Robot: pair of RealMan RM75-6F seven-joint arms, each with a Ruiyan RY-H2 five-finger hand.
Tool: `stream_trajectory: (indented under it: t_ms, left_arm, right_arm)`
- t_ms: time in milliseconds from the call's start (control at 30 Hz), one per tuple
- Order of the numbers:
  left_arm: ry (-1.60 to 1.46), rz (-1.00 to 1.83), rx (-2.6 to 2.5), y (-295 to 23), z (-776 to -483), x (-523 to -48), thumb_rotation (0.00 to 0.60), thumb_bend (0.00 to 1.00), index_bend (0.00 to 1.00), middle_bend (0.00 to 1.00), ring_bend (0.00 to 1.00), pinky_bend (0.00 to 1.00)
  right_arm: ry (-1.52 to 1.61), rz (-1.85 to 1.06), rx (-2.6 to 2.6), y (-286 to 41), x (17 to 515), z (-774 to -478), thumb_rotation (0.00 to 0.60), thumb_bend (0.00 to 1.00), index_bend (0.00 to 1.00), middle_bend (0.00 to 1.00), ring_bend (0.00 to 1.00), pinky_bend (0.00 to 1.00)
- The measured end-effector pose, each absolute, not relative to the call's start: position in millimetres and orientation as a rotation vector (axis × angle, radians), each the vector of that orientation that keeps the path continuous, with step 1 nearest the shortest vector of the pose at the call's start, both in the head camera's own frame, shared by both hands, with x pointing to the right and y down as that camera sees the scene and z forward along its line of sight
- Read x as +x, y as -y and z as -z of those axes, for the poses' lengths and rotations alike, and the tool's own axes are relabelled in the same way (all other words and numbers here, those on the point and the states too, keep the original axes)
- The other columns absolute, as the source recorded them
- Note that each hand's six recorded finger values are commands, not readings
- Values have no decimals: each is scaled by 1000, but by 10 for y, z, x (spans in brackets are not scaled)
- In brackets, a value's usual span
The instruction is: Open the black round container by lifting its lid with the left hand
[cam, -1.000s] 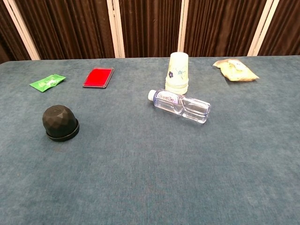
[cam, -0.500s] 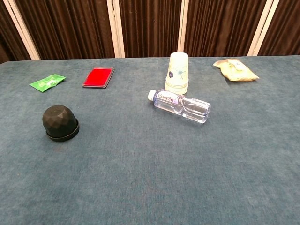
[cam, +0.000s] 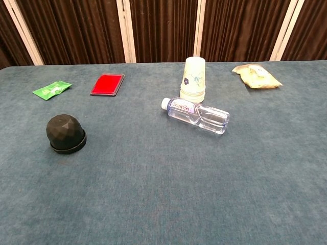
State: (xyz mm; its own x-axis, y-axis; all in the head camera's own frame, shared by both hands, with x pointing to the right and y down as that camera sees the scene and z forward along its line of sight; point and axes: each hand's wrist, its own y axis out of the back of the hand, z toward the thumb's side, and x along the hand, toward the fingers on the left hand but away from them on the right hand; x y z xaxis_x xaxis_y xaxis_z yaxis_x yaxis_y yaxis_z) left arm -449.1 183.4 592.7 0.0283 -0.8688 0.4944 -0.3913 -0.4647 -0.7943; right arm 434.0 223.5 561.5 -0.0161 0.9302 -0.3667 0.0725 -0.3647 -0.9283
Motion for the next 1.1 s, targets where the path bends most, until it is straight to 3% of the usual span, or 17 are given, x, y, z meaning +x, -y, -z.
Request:
stream_trajectory:
  t_ms: [133, 333, 533, 1100]
  left_arm:
    - [-1340, 1401, -2001, -1559, -6168, -4282, 600, 150, 117, 154, 0, 0]
    - [-1302, 1448, -2029, -1444, -6460, -4062, 600, 123, 118, 121, 0, 0]
    - [-1233, 1484, -2086, -1491, -6766, -3788, 600, 108, 118, 116, 0, 0]
    - [-1116, 1499, -2086, -1534, -7207, -3270, 600, 85, 109, 112, 0, 0]
  right_arm:
    - [1073, -1474, -1529, -2219, 4331, -5640, 600, 185, 0, 0, 0, 11]
    - [1073, -1483, -1529, -2212, 4338, -5662, 600, 185, 0, 0, 0, 11]
    - [1081, -1482, -1526, -2195, 4346, -5651, 600, 185, 0, 0, 0, 11]
    - [1099, -1479, -1524, -2172, 4383, -5638, 600, 185, 7, 0, 0, 11]
